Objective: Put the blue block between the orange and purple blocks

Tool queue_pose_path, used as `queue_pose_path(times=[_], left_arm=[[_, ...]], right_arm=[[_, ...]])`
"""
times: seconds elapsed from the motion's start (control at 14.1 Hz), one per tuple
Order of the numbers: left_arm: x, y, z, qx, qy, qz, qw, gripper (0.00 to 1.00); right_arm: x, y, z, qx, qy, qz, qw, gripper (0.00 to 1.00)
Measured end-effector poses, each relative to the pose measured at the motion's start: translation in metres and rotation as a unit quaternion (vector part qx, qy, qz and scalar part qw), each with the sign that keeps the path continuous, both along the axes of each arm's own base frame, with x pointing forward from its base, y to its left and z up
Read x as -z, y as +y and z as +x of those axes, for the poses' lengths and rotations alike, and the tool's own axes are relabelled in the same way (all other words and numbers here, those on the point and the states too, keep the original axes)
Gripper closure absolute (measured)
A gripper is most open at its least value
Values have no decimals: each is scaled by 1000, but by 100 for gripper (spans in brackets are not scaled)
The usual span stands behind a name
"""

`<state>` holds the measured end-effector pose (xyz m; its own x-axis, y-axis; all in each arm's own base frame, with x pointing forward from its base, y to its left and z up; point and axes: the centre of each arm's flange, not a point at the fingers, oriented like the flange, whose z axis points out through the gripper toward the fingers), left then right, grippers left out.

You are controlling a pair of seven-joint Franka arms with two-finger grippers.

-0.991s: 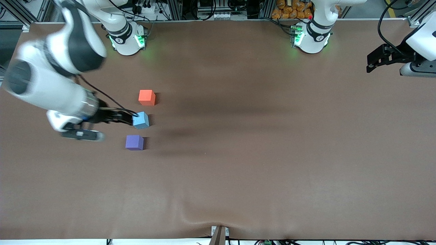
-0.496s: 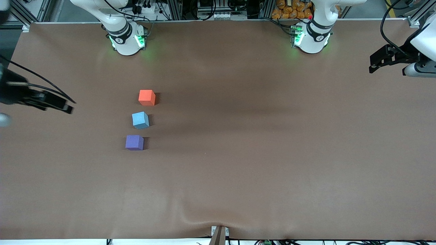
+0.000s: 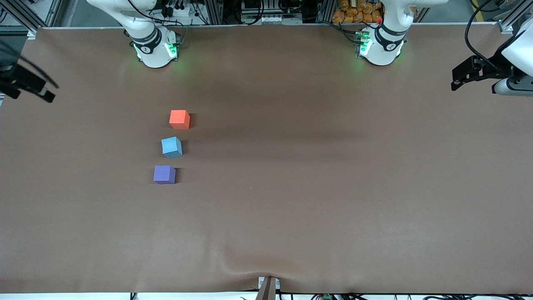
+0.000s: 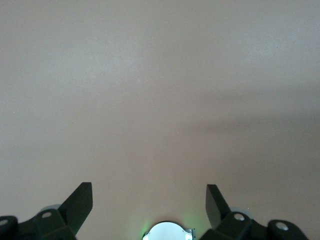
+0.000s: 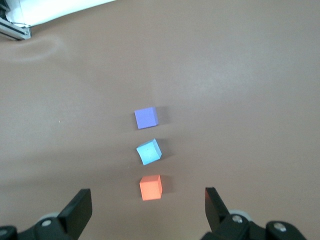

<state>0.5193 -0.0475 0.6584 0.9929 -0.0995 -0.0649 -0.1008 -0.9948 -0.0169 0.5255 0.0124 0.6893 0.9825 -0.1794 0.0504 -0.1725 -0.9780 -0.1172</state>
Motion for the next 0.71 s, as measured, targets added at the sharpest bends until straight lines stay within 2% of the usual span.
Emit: queue_pose_path(times=[0.21,0.5,0.71], left_arm=[[3,5,2,-5,3,1,1000,0],[6,44,8,-41,0,1,999,0],[6,51,8,-45,-1,1,999,0]], right_arm=[[19,19,-16,-17,0,-21,1000,0],[8,2,-20,-37,-6,-35,999,0],[4,-9,-18,-54,-11,-35,998,0]])
